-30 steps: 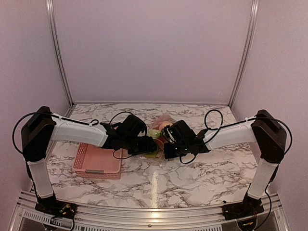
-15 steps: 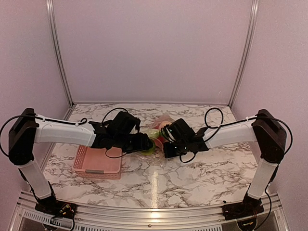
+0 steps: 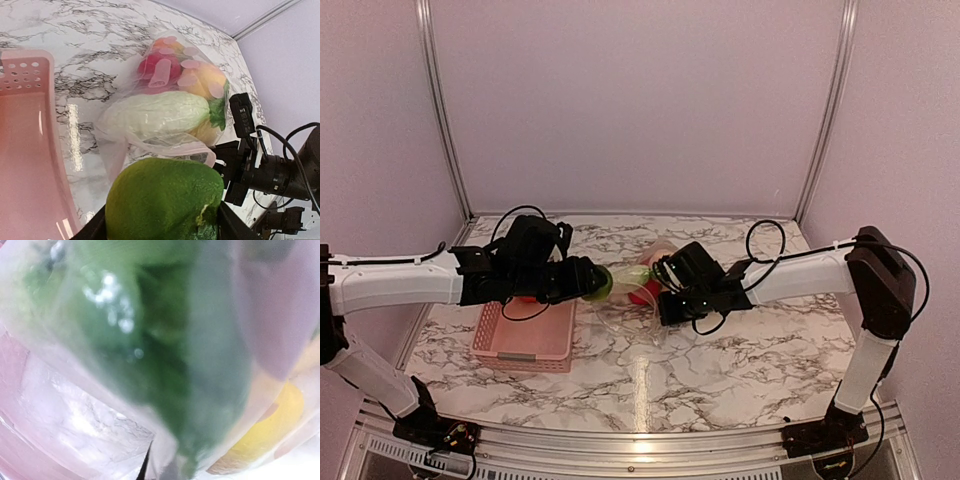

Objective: Open the zip-top bag and remove the fake food
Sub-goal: Pick up the fake fruit from the zipper food storage bag, then place the fake fruit in the bin.

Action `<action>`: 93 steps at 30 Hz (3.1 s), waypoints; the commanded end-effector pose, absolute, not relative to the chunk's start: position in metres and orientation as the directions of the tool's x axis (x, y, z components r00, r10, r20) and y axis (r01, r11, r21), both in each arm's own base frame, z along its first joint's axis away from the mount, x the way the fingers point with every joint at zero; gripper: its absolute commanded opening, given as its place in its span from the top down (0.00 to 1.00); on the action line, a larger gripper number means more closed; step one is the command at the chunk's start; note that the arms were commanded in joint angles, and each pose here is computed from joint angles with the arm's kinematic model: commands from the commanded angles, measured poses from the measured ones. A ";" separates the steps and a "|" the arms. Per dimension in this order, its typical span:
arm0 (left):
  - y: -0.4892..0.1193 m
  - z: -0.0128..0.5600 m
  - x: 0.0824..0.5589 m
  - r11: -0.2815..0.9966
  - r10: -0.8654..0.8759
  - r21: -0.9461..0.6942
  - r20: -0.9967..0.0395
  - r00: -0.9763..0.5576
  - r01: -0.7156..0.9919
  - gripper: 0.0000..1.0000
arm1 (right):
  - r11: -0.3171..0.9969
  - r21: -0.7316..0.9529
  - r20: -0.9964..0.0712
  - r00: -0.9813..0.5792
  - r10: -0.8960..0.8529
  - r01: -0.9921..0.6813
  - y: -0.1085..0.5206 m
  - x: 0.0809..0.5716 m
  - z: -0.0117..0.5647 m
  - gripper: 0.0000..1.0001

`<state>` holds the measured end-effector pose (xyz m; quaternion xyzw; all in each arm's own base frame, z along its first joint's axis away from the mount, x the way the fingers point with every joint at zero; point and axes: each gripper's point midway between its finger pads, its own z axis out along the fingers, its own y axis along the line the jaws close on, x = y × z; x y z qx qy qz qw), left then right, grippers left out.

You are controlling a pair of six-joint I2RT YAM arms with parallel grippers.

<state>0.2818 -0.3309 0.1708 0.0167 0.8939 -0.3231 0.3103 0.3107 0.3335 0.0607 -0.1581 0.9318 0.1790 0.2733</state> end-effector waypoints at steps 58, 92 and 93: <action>-0.195 0.085 0.406 0.939 -0.304 -0.316 -0.575 -0.759 -0.137 0.20 | 0.857 0.270 -0.596 -0.775 -0.208 -0.438 0.342 0.306 0.094 0.90; -0.275 0.172 0.295 0.848 -0.244 -0.517 -0.579 -0.778 0.118 0.40 | 0.851 0.232 -0.640 -0.733 -0.232 -0.472 0.341 0.292 0.133 0.65; -0.280 0.170 0.292 0.842 -0.242 -0.526 -0.571 -0.784 0.123 0.42 | 0.850 0.227 -0.645 -0.728 -0.234 -0.475 0.342 0.291 0.136 0.63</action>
